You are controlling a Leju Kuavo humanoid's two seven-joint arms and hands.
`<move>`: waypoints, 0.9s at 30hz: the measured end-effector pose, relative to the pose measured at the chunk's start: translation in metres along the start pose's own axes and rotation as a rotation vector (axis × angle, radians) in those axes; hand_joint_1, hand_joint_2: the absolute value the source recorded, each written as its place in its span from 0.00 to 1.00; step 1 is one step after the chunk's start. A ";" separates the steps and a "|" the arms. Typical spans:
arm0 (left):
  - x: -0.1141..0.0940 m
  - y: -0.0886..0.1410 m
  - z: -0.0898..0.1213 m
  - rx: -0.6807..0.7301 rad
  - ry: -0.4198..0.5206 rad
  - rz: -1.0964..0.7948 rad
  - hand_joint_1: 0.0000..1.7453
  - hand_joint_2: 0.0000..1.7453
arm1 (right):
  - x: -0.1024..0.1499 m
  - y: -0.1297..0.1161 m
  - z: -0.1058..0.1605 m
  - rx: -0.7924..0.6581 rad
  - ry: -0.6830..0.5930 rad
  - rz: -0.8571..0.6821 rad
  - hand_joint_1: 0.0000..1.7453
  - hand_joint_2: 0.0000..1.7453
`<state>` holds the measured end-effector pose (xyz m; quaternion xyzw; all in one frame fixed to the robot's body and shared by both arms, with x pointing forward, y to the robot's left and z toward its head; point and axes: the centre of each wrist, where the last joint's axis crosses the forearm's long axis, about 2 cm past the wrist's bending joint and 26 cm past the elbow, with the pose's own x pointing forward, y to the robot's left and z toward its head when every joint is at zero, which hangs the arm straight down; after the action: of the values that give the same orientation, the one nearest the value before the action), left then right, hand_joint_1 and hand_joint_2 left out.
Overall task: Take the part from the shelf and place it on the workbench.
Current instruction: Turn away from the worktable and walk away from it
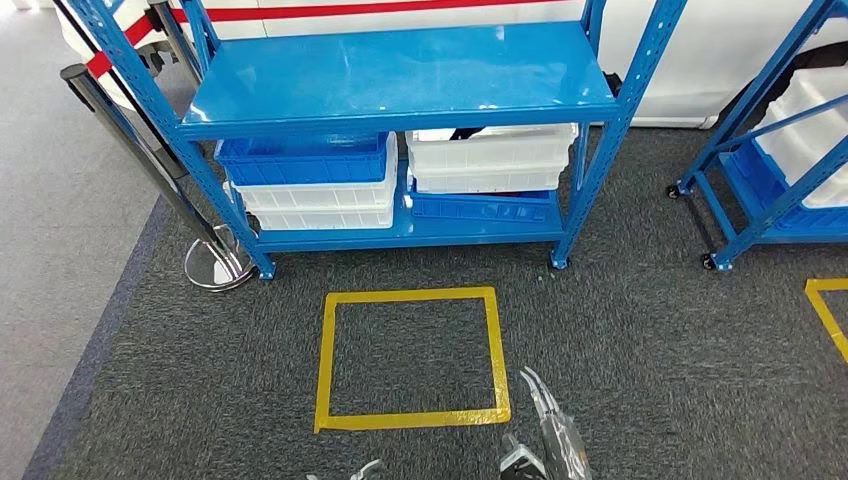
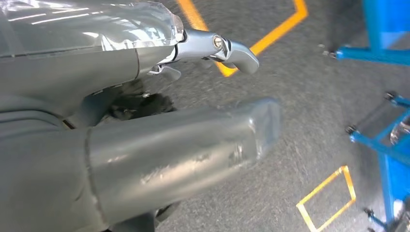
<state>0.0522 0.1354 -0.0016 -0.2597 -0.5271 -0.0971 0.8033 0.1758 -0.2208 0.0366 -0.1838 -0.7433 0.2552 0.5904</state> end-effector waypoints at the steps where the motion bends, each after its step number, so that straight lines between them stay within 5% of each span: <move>1: 0.002 0.001 -0.002 -0.031 -0.010 -0.013 0.00 0.00 | 0.000 0.000 0.000 0.003 -0.002 -0.002 0.00 0.00; 9: 0.006 0.009 -0.006 -0.162 -0.033 -0.080 0.00 0.00 | -0.002 -0.001 -0.003 0.015 -0.009 -0.008 0.00 0.00; 27: 0.003 0.004 0.012 -0.033 -0.007 0.001 0.00 0.00 | -0.007 -0.007 -0.006 0.004 0.006 -0.003 0.00 0.00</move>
<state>0.0452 0.1453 0.0041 -0.2733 -0.5280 -0.1044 0.7972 0.1838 -0.2294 0.0358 -0.1823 -0.7413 0.2554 0.5933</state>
